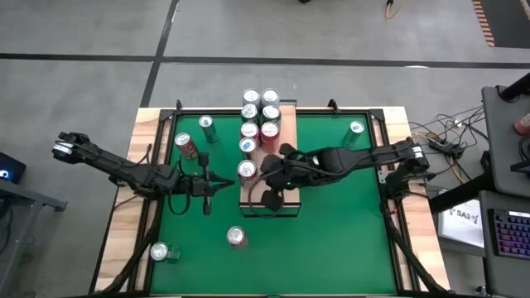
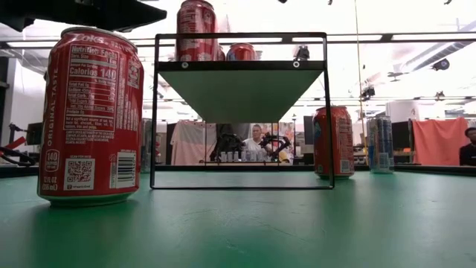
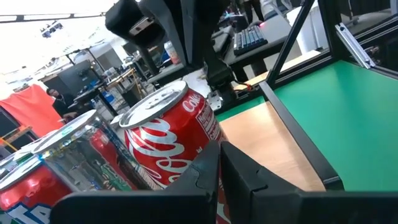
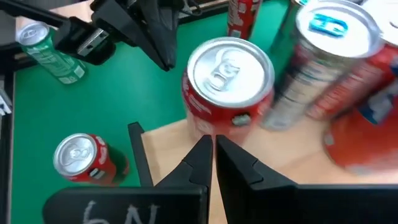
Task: Place canned beverage on shelf
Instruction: Put the red can on the shelf, then put the orange can on the shelf
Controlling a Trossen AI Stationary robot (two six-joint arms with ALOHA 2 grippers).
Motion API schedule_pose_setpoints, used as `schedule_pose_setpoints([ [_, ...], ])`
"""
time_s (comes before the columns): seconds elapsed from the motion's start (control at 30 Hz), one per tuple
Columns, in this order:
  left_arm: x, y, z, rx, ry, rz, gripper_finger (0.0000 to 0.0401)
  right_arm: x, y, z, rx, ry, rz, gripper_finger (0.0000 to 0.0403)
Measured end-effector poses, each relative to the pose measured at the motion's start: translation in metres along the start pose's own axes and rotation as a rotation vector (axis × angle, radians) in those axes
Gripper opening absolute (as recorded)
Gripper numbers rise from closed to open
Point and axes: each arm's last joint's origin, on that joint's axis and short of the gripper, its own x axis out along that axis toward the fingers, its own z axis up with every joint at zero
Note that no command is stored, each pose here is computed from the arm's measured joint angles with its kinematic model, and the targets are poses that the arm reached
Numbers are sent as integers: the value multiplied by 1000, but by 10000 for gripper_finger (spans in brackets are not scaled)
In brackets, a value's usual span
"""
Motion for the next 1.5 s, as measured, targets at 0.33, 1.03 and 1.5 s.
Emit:
schedule_pose_setpoints([
  [0.33, 0, 4, 15, -9, 15, -21, 0, -32, -17, -10, 153, 105, -67, 12],
  [1.03, 19, -2, -7, 70, 120, -1, 0, -36, -21, -18, 255, 177, -126, 12],
  [1.5, 4, 6, 27, 44, 53, -31, 0, -46, -45, -40, 486, 422, -348, 12],
])
